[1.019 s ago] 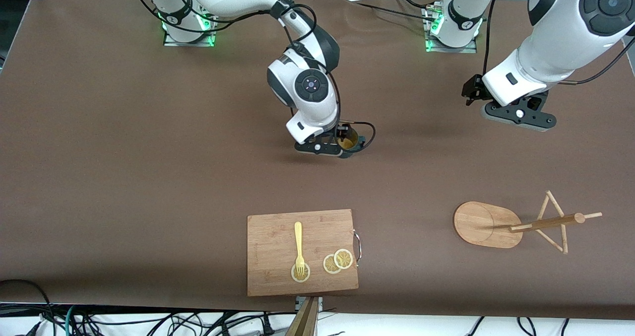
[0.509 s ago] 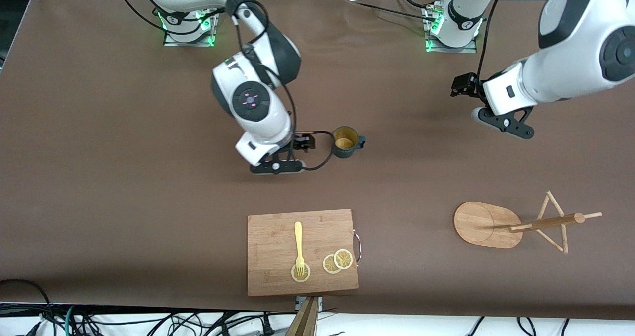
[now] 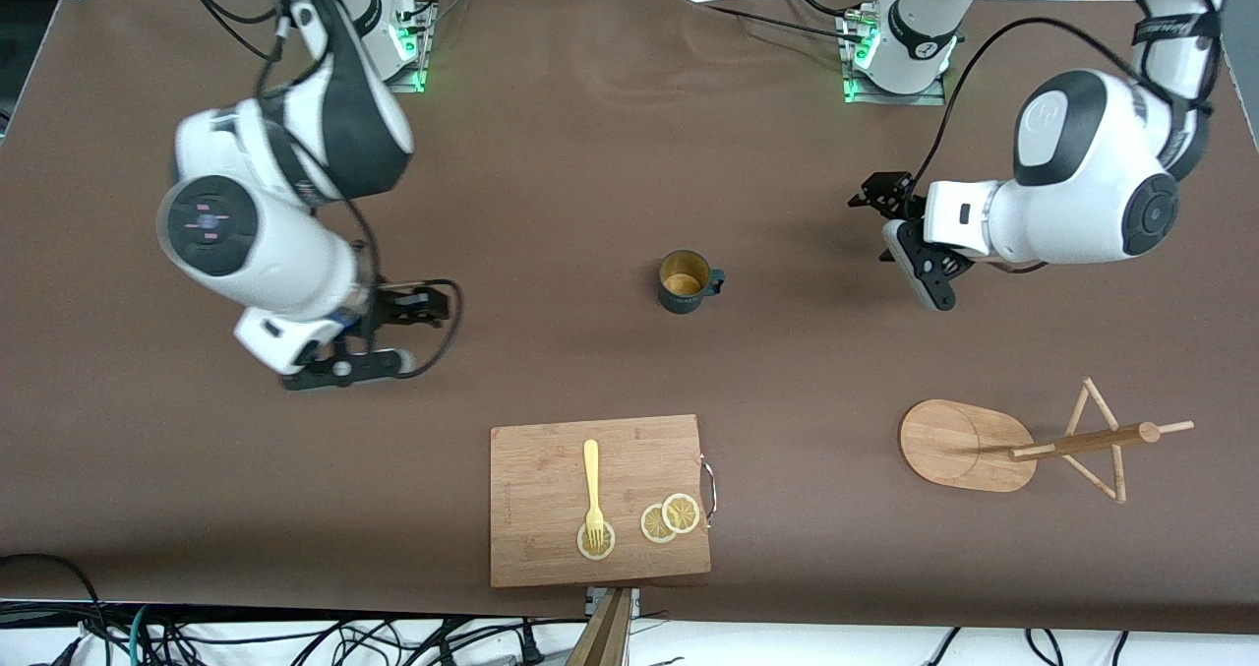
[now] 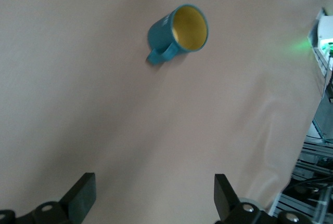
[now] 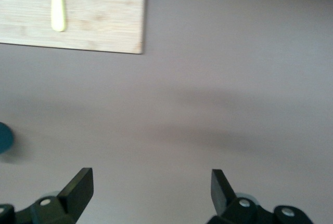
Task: Pass cup and hang on rack
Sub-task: 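Release the mug with the right gripper while the left gripper approaches, then grasp the teal mug handle with the left gripper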
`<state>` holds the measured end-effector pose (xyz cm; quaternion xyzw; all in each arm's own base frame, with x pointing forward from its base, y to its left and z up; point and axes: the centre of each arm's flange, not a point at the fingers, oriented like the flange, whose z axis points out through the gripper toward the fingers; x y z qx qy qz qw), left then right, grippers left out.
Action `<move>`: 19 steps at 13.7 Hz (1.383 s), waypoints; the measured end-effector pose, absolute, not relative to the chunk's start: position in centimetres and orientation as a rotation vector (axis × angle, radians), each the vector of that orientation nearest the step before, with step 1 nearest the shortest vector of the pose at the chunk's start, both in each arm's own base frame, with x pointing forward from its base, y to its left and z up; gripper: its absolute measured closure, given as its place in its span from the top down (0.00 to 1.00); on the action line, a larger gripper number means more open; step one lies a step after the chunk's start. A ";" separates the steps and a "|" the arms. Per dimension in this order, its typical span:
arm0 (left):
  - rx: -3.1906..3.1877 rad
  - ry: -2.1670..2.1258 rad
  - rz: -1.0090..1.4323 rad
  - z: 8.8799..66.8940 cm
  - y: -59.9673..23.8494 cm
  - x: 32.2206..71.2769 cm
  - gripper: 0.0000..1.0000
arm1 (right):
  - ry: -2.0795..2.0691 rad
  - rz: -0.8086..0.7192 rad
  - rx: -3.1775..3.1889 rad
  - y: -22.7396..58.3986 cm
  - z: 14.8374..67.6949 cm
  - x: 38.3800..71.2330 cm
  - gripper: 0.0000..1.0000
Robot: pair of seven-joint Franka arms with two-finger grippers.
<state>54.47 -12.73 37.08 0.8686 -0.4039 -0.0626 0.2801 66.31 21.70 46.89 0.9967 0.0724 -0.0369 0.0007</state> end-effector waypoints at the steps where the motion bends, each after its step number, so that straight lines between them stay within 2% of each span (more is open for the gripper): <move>1: 2.272 -1.140 -0.088 35.4 -13.0 54.1 1.00 | 0.220 -0.134 3.114 19.5 47.7 66.4 1.00; 3: 2.137 -1.254 0.066 32.1 -13.7 53.6 1.00 | 0.229 -0.172 3.089 15.4 49.4 66.3 1.00; 7: 1.891 -1.397 0.376 24.2 -15.8 54.0 1.00 | 0.104 -0.114 3.106 7.1 54.3 65.7 1.00; 11: 1.677 -1.465 0.661 18.3 -18.7 52.7 1.00 | -0.010 -0.127 3.097 -0.2 58.1 63.0 1.00; 13: 1.607 -1.452 0.805 15.5 -19.3 51.3 1.00 | -0.020 -0.066 3.072 -1.6 61.1 61.6 1.00; 16: 1.572 -1.427 0.879 12.3 -20.6 48.8 1.00 | -0.090 -0.017 3.092 -5.0 64.3 59.0 1.00; 19: 1.555 -1.406 0.937 10.5 -21.6 47.7 1.00 | -0.099 -0.028 3.106 -5.8 64.7 57.5 1.00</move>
